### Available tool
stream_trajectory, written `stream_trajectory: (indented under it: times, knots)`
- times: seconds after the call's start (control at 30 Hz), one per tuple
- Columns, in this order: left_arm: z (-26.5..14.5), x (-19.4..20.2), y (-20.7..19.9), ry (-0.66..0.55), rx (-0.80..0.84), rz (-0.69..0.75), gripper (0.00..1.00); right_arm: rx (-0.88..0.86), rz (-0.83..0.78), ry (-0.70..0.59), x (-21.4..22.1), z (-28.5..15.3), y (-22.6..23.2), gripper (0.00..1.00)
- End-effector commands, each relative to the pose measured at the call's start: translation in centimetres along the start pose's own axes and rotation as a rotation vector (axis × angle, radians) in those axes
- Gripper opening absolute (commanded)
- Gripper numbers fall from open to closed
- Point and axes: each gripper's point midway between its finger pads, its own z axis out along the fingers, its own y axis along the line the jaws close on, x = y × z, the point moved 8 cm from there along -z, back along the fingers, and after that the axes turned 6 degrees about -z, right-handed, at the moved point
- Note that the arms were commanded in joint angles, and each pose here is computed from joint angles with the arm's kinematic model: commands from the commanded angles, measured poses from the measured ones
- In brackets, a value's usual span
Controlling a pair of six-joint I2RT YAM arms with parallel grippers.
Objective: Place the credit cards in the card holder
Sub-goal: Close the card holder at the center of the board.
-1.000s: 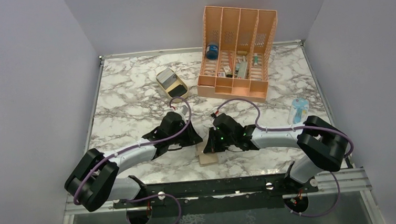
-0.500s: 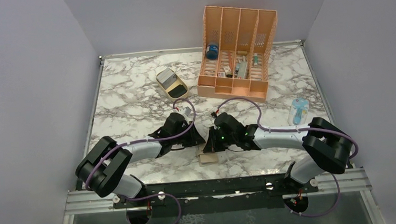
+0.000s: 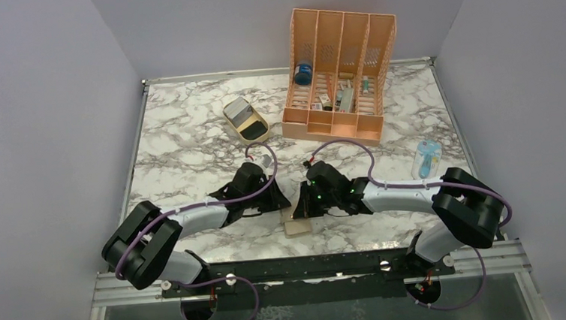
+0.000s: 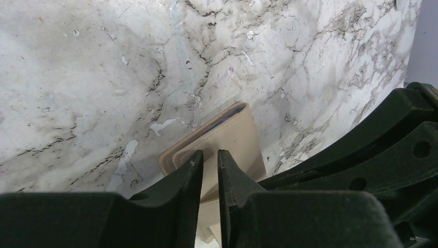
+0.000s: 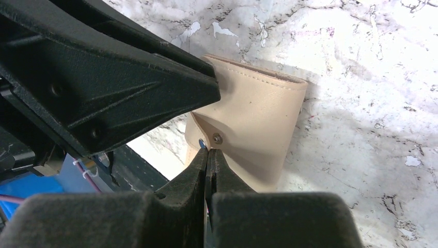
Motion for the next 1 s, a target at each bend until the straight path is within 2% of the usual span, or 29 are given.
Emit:
stream_trajectory:
  times: [0.0, 0.4, 0.97]
  knots:
    - [-0.4, 1.1, 2.0, 0.025, -0.108, 0.009, 0.20, 0.032, 0.017, -0.023, -0.4, 0.4, -0.6, 0.01]
    - [-0.4, 1.2, 2.0, 0.029, -0.106, 0.008, 0.20, 0.046, 0.030, 0.009, 0.2, 1.1, -1.2, 0.01]
    - [-1.3, 1.2, 1.3, 0.023, -0.069, 0.000, 0.20, 0.158, 0.043, 0.092, 1.1, 2.1, -2.7, 0.01]
